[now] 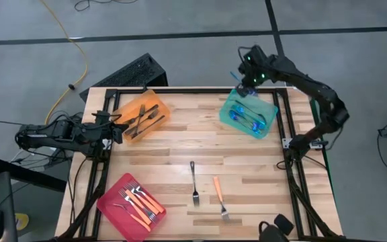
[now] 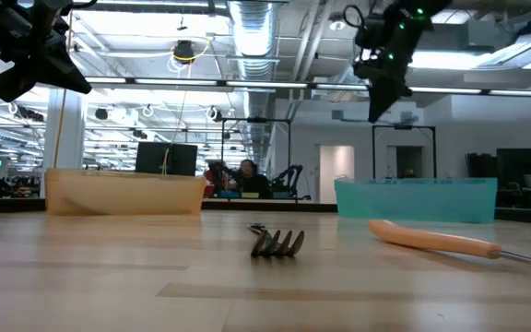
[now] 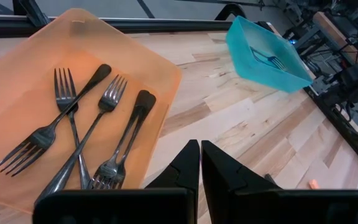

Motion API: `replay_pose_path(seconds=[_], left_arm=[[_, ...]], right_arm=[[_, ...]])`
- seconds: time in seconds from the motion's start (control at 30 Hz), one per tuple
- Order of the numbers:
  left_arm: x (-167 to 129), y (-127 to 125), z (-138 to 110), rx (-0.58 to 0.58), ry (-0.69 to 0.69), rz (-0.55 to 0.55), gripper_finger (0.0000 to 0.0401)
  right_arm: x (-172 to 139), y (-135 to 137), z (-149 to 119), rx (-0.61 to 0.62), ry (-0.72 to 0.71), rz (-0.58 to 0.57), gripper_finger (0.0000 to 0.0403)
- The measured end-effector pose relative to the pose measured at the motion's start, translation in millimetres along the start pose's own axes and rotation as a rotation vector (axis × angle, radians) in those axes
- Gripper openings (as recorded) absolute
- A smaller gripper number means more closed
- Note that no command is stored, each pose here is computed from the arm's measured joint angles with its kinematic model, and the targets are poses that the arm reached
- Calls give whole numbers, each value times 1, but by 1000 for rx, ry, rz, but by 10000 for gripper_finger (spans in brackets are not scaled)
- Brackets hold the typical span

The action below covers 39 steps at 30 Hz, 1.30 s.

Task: Sort silverware by color (type)
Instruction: Put the iridescent fork into the green bin

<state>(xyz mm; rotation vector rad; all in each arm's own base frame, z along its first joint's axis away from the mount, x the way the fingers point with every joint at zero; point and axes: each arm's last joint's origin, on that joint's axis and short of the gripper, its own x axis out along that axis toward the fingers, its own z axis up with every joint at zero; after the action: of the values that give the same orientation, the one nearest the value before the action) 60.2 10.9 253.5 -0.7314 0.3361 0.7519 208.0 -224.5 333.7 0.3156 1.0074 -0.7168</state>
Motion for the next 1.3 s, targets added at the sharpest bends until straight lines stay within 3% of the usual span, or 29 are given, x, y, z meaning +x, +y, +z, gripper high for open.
replay_pose_path(seconds=[0.27, 0.63, 1.03, 1.3], left_arm=[[0, 0, 0, -4, 0, 0, 0], [0, 0, 0, -17, -5, 3, 0], [0, 0, 0, -11, -5, 3, 0], [0, 1, 1, -10, -33, 20, 0]], right_arm=[[37, 9, -48, 57, 3, 58, 21], [78, 18, -90, 91, 64, 71, 21], [97, 16, -117, 121, 127, 93, 21], [102, 1, -126, 209, 133, 79, 21]])
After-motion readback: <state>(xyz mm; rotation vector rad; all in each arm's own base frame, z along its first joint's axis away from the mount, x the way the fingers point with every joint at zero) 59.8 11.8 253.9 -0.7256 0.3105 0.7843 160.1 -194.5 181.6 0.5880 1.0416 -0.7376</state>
